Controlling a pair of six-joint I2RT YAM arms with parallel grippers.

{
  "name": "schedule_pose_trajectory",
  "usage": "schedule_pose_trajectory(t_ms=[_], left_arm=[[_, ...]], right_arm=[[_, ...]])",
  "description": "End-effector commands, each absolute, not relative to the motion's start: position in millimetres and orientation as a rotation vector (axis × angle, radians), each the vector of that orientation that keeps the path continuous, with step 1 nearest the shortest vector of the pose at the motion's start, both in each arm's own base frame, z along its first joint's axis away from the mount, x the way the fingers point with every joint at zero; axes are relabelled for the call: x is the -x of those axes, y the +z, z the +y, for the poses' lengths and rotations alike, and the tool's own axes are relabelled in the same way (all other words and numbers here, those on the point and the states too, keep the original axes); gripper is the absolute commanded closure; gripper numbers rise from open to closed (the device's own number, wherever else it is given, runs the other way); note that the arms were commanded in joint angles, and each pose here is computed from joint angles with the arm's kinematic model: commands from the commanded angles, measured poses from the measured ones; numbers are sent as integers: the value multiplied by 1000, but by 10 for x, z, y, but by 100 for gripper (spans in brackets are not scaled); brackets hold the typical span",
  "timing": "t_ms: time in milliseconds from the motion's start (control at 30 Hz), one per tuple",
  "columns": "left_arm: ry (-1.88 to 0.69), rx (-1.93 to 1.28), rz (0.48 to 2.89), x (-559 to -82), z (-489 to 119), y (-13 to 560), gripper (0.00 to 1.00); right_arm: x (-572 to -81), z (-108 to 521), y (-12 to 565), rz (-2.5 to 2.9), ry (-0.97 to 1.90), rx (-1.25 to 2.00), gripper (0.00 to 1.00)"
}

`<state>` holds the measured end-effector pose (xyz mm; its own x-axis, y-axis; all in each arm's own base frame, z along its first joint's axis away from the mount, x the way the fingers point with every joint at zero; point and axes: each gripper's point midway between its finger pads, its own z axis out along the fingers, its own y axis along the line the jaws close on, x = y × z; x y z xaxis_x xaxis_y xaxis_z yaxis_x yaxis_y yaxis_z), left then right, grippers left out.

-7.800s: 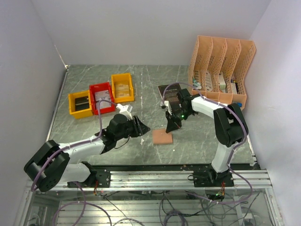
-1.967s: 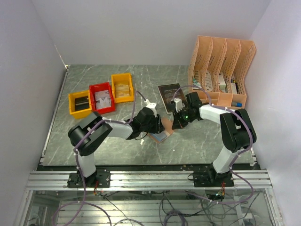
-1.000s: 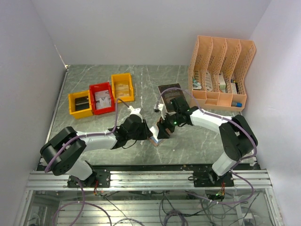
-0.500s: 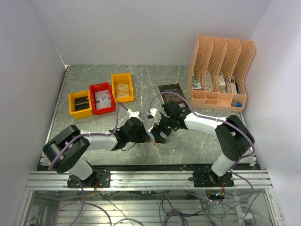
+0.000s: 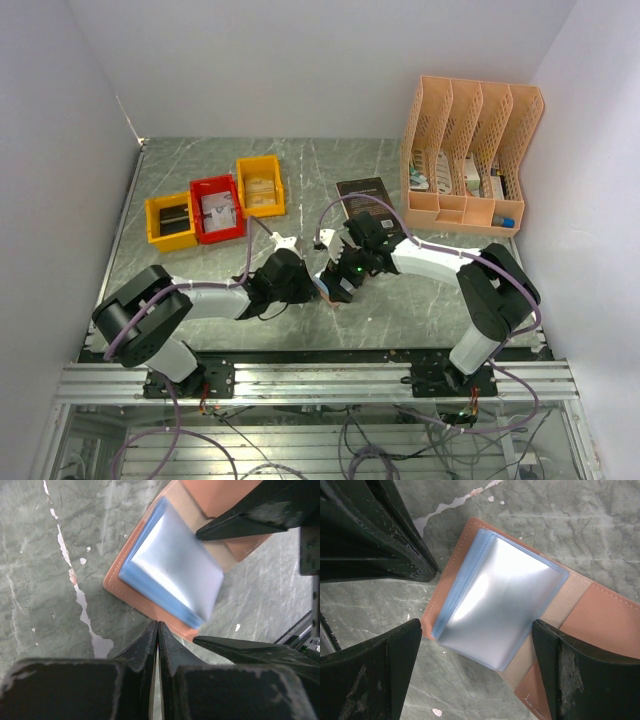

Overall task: Put the credit cards into the card holder
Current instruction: Open the card holder at the center of the board.

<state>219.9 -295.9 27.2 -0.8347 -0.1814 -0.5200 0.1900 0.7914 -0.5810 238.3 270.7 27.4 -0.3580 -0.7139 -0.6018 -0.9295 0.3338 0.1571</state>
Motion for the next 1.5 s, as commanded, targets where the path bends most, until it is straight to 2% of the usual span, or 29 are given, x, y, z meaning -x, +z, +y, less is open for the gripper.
schedule_pose_trajectory(t_ms=[0,300,1000,1267,1467], left_arm=[[-895,-13,2313,-2304,-2994,579,86],[-943,-18,2288,-2388,-3134,628,87],[-905,-28,2355,-2426,-3148,270,89],[-885,-29,2359,-2424,-3107,260,89],[-882,-32,2353,-2425,-3097,286,88]], right_arm=[[-2373,2804,381,2154,767,1432,7],[-2398,2775,342,2179,759,1414,12],[-2474,2660,182,2227,651,1429,22],[-2505,2652,201,2223,634,1419,33],[-2511,2656,230,2217,644,1413,45]])
